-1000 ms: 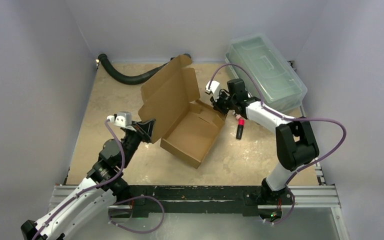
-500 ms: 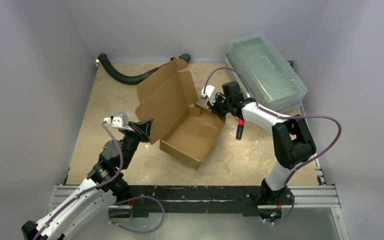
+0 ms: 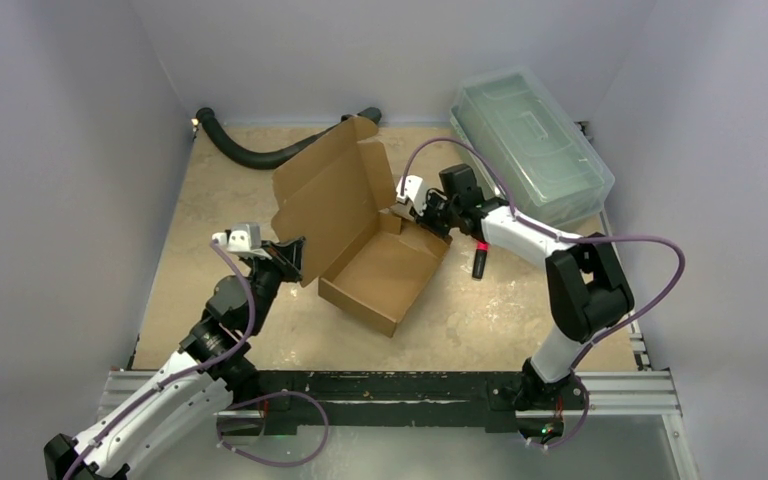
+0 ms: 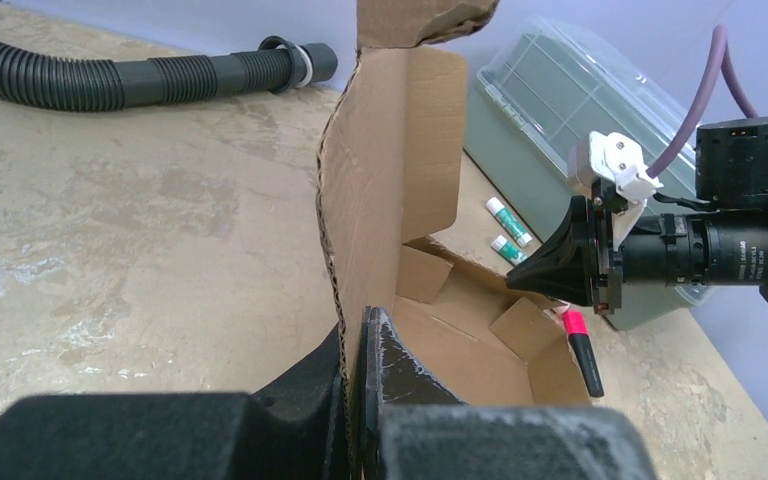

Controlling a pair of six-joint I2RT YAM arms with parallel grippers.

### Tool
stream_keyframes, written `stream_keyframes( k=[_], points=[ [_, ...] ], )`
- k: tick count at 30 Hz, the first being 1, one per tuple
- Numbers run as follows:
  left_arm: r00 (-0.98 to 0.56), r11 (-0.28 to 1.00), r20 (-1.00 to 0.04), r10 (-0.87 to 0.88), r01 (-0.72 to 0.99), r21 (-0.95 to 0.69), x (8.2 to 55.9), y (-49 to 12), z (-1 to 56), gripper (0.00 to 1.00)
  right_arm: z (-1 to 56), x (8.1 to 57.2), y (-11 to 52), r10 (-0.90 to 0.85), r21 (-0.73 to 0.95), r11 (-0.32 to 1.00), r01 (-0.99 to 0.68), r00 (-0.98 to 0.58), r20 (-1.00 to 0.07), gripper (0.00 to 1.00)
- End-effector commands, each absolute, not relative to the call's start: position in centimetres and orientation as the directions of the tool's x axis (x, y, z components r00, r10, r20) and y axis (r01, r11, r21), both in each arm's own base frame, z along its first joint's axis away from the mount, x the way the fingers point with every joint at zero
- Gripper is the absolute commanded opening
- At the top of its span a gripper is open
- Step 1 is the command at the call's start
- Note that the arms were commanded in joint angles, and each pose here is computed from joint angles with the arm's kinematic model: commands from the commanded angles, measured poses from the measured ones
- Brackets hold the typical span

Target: Fold the paper box

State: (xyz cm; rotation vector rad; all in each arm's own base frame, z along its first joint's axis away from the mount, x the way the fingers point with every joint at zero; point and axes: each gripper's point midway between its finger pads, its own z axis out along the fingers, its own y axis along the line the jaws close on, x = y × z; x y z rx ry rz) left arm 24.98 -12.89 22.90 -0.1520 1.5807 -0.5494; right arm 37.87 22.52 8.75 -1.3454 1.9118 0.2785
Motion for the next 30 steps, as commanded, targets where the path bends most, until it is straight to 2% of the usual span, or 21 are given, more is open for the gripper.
stream_keyframes(
  k=[1, 7, 11, 20, 30],
  points=[
    [-0.064, 0.871, -0.903, -0.424, 0.244, -0.426, 25.2, -12.9, 24.7, 0.00, 10.3, 36.8, 23.5, -0.715, -0.280, 0.363, -0.889, -0.073, -0.695, 0.00],
    [-0.055, 0.888, -0.912, -0.407, 0.209, -0.409, 25.4, -12.2, 24.7, 0.00, 10.7, 36.4, 23.4, -0.730, -0.293, 0.337, -0.895, -0.051, -0.682, 0.00],
    [-0.041, 0.883, -0.903, -0.427, 0.196, -0.427, 25.4, -11.9, 24.8, 0.00, 9.8, 37.1, 22.7, -0.753, -0.304, 0.365, -0.880, -0.087, -0.652, 0.00],
    [-0.021, 0.902, -0.924, -0.381, 0.211, -0.377, 26.2, -12.5, 24.2, 0.00, 11.7, 37.0, 22.7, -0.737, -0.324, 0.375, -0.868, -0.067, -0.672, 0.00],
    [-0.052, 0.916, -0.926, -0.375, 0.130, -0.379, 27.4, -12.2, 23.2, 0.00, 12.3, 37.9, 21.2, -0.774, -0.396, 0.394, -0.830, -0.067, -0.630, 0.00]
  ],
)
